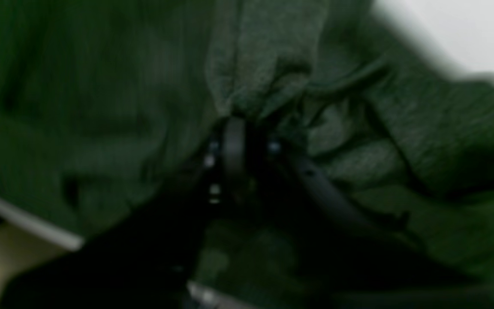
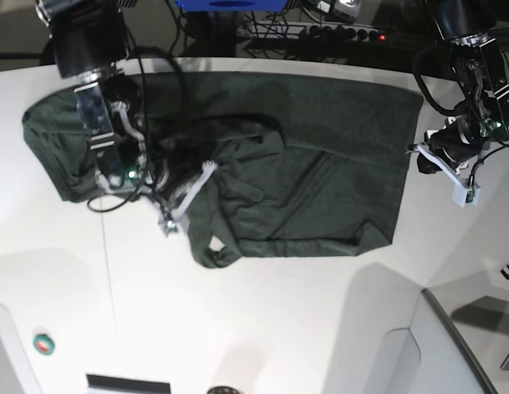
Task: Layout the t-shirt on the table in an organized manner, then fold the t-shirt properly
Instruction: 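Grasp the shirt hem corner with the right gripper and pull it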
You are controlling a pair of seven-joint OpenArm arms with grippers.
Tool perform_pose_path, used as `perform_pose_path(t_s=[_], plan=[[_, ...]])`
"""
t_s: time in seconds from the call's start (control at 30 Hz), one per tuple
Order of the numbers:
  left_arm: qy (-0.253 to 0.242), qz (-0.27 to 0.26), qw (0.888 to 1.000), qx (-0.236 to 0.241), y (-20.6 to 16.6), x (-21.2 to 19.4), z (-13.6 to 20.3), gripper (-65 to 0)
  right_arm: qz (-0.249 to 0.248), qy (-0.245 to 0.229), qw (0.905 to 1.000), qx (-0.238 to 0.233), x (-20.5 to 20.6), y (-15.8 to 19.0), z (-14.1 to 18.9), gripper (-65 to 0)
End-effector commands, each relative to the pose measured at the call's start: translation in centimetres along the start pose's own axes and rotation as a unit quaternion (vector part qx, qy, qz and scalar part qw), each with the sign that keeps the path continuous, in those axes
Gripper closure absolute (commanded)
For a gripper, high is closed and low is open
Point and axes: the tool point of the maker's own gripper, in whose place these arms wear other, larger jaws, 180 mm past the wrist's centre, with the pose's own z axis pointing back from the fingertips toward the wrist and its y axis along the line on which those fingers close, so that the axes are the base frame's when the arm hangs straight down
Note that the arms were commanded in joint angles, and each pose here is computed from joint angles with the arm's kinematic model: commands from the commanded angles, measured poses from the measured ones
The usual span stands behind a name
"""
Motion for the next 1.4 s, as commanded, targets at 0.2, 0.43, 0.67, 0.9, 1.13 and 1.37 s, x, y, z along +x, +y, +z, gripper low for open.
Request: perform_pose_path(t_s=[0.2, 0.43, 0.67, 0.9, 1.13, 1.37], plan=[[-0.013, 0.007, 1.0, 0.0, 0.6, 1.1, -0.2, 0.0, 0.04, -0.136, 0.9899, 0.004, 8.8, 1.5, 6.3, -27.9], [-0.01, 0.01, 1.0, -0.002, 0.5, 0.7, -0.3, 0.0, 0.013, -0.109, 0.9937, -0.026, 12.5, -2.0, 0.7, -27.9], [-0.008, 0.011, 1.0, -0.001, 0.5, 0.5, -0.3, 0.0, -0.015, -0.084, 0.9952, -0.048, 13.5, -4.3, -3.3, -27.9], [-0.008, 0.011, 1.0, -0.001, 0.5, 0.5, -0.3, 0.0, -0.019, -0.083, 0.9957, -0.037, 13.5, -2.9, -4.4, -27.9], [-0.007, 0.01, 1.0, 0.001, 0.7, 0.5, -0.2, 0.0, -0.027, -0.082, 0.9952, -0.046, 12.7, -3.8, -5.4, -27.8], [-0.007, 0.009, 1.0, 0.001, 0.8, 0.5, -0.2, 0.0, -0.037, -0.077, 0.9951, -0.049, 12.0, -4.1, -6.2, 0.0]])
